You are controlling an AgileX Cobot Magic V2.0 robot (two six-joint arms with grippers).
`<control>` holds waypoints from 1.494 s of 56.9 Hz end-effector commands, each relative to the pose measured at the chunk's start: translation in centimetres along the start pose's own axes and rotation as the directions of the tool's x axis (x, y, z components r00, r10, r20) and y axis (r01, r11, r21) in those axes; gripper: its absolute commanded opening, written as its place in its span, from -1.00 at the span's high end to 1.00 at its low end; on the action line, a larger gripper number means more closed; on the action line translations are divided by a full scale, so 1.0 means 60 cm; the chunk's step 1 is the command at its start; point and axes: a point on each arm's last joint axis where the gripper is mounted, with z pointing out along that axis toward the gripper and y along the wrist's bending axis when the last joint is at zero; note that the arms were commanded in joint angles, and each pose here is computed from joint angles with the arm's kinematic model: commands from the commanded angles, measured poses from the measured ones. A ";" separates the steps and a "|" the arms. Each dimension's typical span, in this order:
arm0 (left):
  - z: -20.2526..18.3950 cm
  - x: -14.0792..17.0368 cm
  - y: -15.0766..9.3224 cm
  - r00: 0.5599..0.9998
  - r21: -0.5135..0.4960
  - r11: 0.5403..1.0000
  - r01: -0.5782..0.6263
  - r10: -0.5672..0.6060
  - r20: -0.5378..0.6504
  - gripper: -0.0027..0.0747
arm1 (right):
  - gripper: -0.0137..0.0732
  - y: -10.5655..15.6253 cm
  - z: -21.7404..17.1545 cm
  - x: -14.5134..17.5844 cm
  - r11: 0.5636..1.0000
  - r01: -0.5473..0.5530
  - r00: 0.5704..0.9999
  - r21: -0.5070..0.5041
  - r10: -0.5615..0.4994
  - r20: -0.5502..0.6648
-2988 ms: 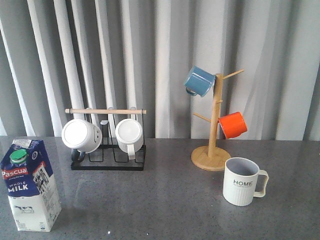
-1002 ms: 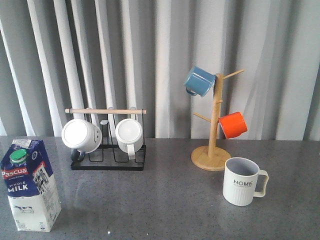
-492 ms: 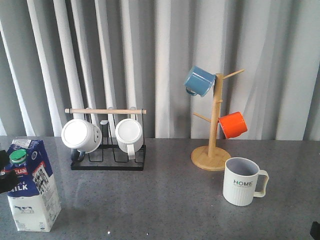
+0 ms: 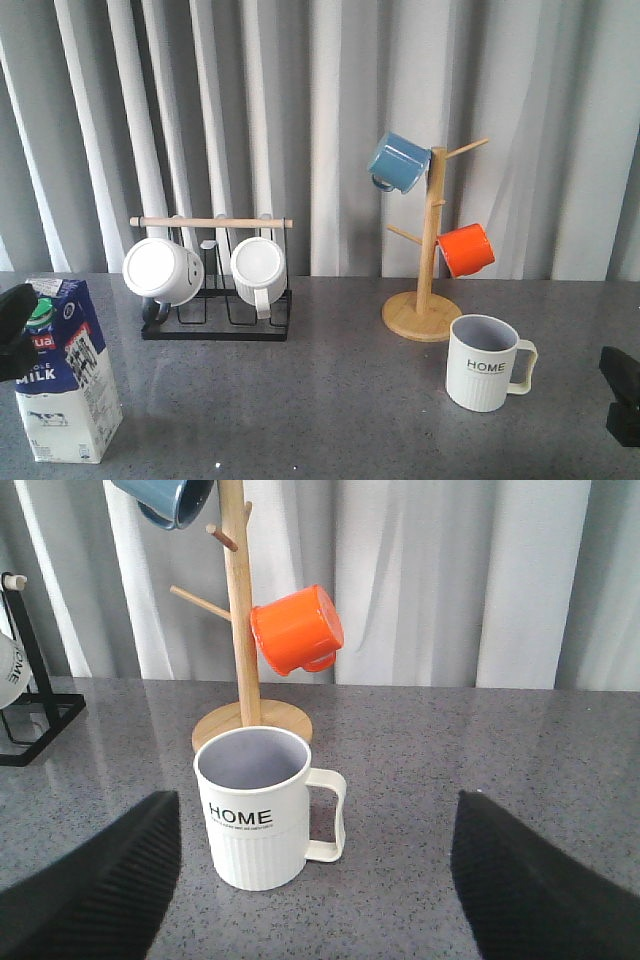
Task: Place milk next to cup
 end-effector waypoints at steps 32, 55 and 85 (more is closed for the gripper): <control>-0.004 -0.035 -0.008 0.993 0.028 1.000 0.005 -0.008 0.117 -0.47 | -0.63 -0.001 0.074 0.019 0.991 0.134 0.991 -0.016 -0.133 0.015; -0.004 -0.035 -0.008 0.993 0.028 1.000 0.005 -0.008 0.117 -0.46 | -0.61 -0.017 0.184 0.103 0.994 0.102 0.979 0.050 -0.109 0.172; -0.004 -0.035 -0.008 0.993 0.028 1.000 0.005 -0.008 0.117 -0.46 | -0.60 -0.029 0.274 0.149 0.993 0.071 0.985 0.096 -0.085 0.152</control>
